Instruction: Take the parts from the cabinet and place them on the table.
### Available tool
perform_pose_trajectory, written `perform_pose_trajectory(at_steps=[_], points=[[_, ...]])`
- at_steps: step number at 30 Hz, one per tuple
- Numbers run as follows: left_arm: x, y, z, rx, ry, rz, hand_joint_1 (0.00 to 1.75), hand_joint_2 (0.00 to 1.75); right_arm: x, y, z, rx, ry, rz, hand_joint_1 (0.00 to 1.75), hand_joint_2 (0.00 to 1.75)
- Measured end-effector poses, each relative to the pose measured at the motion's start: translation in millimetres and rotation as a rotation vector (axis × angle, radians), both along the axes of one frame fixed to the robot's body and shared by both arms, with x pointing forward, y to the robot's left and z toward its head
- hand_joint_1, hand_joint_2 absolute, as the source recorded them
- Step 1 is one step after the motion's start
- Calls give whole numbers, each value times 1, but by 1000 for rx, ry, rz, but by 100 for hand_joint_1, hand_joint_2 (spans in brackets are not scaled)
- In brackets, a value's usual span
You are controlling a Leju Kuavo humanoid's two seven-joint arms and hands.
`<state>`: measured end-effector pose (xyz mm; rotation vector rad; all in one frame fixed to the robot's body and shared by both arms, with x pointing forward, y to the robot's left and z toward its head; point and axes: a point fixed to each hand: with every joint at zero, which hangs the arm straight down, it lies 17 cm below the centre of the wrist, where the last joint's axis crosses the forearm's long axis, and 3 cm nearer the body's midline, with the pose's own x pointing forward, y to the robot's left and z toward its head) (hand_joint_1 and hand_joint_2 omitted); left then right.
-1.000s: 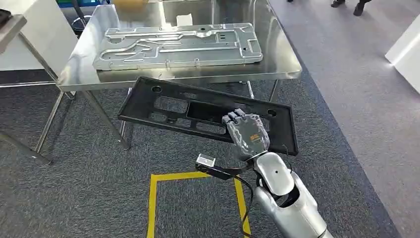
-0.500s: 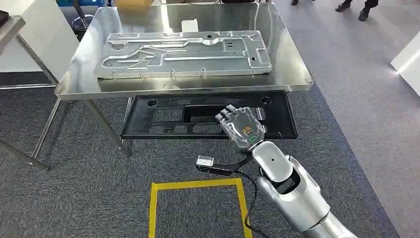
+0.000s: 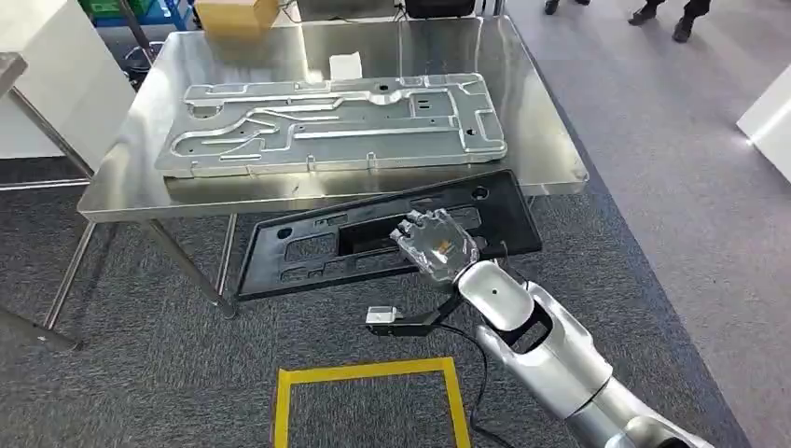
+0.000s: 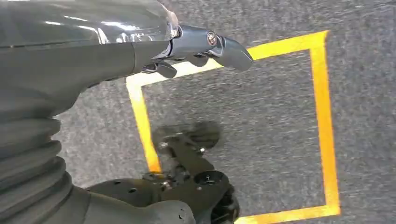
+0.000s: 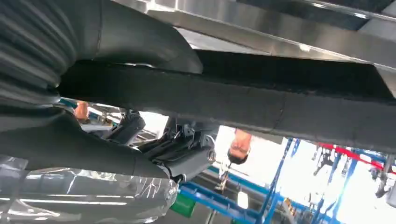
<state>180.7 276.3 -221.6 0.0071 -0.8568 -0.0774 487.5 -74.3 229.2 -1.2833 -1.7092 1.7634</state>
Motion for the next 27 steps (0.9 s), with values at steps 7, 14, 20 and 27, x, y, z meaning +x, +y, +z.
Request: perform_pose_trajectory(at_steps=[7,14,20,27], points=[[2,2,1,4,-7,9,0,175,2,-6,8,15,-37,-6,175,175],[-8,-1,-2,1,9,14,0,175,0,-21,13,42,-67,-22,175,175],[-2,2,0,4,-2,15,0,175,-5,-26,32,67,-136,-23,175,175],[-8,3,-2,5,7,16,0,175,-20,-24,43,107,-223,-4,175,175]])
